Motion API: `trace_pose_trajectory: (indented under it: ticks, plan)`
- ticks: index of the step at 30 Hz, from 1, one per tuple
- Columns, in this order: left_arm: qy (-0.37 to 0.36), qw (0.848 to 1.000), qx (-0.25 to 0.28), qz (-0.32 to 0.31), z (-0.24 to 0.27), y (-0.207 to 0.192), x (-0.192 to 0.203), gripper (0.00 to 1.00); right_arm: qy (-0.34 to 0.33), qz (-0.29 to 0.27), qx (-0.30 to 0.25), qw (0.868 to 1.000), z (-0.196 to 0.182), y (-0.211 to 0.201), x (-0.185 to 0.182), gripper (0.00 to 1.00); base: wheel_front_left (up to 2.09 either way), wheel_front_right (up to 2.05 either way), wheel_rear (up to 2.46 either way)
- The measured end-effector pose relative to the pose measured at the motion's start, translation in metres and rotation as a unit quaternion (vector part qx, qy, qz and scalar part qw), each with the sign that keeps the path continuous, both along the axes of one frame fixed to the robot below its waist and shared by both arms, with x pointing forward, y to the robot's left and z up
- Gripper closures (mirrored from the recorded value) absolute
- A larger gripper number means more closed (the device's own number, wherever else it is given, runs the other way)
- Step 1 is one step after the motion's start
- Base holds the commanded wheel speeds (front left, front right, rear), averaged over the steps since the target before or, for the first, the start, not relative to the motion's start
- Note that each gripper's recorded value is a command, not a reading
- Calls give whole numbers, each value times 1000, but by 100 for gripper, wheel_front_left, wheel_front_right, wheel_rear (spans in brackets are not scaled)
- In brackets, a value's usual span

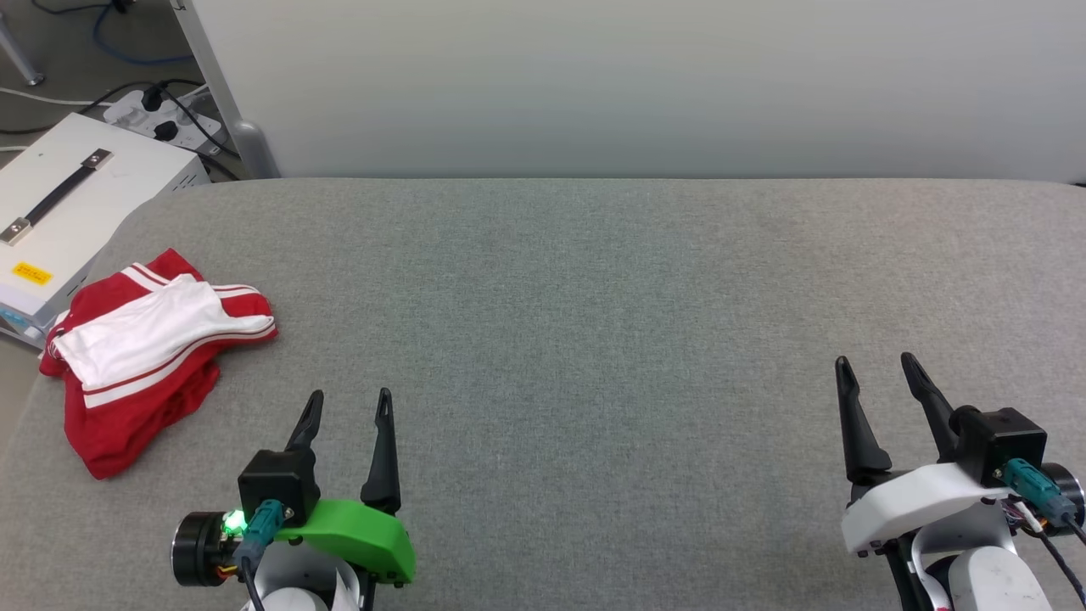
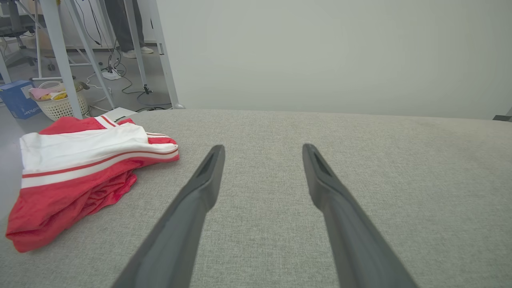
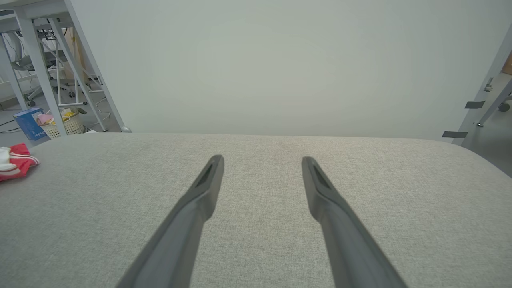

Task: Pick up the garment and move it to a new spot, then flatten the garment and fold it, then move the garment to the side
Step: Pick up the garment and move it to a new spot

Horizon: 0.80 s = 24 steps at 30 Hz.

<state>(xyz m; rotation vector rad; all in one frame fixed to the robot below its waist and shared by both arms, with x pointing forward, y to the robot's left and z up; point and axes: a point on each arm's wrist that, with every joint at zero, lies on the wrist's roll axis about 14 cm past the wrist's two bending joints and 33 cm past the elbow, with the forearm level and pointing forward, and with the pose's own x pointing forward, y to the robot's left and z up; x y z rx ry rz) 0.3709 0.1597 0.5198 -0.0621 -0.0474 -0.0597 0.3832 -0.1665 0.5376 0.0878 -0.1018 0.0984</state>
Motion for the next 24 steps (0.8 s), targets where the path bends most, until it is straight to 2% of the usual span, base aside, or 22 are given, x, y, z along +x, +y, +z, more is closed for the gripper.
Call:
trace_pose_trajectory:
  ticks: [12, 24]
  plan:
    - [-3, 1000, -5, 12, -2, 8, -2, 0, -2, 20, 16, 1000, -2, 14, 6, 0, 0, 0, 0]
    - [-8, 998, -8, 62, -3, 40, -20, 0, 1, 99, 7, 995, -9, 70, 16, 0, 0, 0, 0]
